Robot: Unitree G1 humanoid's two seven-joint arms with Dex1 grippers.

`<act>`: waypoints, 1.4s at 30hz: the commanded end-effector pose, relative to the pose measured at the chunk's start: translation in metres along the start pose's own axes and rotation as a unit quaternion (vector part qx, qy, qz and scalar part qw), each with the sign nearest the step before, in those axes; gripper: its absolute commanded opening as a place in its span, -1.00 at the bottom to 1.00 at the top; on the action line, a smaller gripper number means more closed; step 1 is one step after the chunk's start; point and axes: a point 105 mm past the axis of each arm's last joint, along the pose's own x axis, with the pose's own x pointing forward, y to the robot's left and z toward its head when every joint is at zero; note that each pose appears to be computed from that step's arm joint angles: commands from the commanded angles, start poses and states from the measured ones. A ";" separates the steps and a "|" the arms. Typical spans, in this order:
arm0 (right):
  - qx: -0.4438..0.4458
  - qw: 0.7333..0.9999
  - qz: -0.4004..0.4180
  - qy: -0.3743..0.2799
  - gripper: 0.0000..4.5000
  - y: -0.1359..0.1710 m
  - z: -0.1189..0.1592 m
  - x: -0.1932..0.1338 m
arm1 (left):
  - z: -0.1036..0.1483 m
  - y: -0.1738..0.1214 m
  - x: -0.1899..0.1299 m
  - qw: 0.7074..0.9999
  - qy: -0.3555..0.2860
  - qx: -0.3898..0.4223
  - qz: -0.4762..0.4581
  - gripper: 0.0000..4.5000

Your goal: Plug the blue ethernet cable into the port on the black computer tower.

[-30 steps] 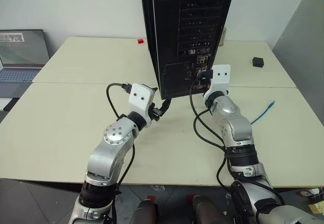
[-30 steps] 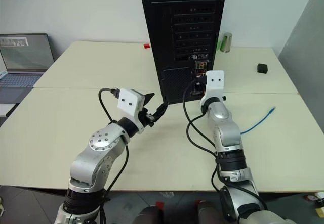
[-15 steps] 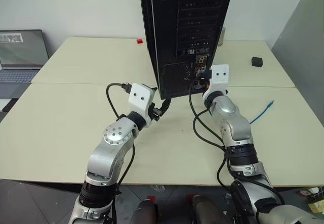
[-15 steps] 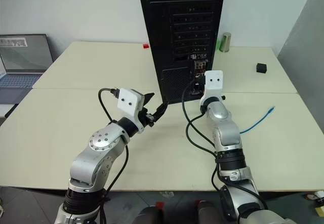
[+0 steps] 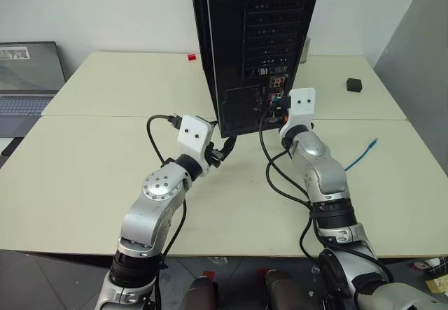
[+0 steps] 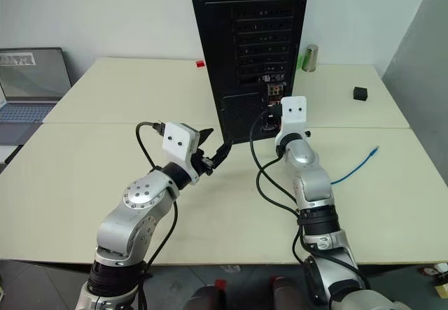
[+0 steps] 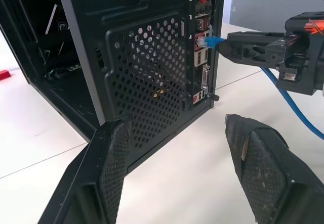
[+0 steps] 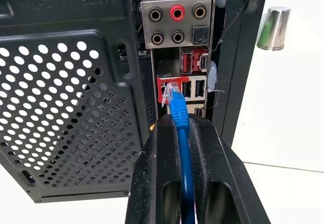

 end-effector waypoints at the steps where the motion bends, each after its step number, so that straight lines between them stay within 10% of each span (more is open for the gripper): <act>1: -0.015 0.999 0.012 -0.034 -1.00 0.007 0.022 0.003 | 0.015 0.001 -0.002 0.999 -0.030 0.011 0.008 0.39; 38: -0.047 0.998 0.029 -0.040 -1.00 0.016 0.030 0.021 | 0.016 0.003 -0.001 0.999 -0.033 0.008 0.015 0.39; 42: -0.049 0.998 0.025 -0.027 -0.56 0.005 0.021 0.013 | 0.015 0.005 -0.002 0.999 -0.032 0.011 0.017 0.40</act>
